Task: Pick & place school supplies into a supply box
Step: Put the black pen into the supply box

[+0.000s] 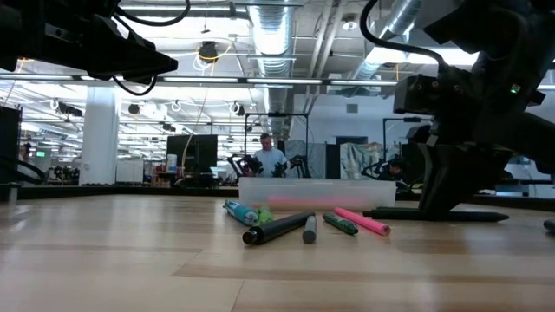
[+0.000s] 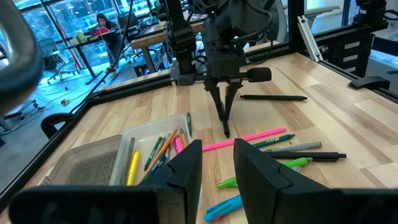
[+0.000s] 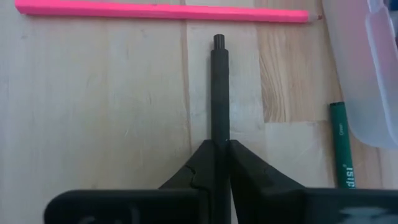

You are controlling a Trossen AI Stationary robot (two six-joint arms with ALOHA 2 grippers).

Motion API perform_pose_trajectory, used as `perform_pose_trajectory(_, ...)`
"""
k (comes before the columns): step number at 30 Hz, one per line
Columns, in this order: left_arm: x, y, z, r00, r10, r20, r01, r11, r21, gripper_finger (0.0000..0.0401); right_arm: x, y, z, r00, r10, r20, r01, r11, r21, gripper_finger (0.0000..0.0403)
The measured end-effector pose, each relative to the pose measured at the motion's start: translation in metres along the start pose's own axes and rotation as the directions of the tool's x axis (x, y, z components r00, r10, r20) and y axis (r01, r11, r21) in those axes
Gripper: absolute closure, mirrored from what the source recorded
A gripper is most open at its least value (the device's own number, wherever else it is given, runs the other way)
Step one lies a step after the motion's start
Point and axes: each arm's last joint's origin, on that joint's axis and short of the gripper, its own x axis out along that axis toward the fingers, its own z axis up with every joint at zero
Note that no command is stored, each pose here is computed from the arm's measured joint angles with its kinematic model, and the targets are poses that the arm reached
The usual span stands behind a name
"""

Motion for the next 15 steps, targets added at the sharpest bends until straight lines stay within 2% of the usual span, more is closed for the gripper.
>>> perform_pose_trajectory(4,0.000,0.000,0.000,1.000,0.000,0.000,0.000,1.000,-0.004,0.0315,0.000,0.000,0.000,1.000,-0.014,0.007,0.014,1.000,-0.017,0.0396)
perform_pose_trajectory(10,0.000,0.000,0.000,1.000,-0.001,0.000,0.001,1.000,-0.010,0.0315,0.000,-0.001,0.001,0.999,-0.031,0.009,0.031,0.999,-0.018,0.0390)
perform_pose_trajectory(15,0.000,0.000,-0.001,1.000,-0.002,-0.008,0.002,1.000,-0.014,0.0315,-0.005,0.001,0.011,0.999,-0.031,0.035,0.032,0.999,-0.044,0.0392)
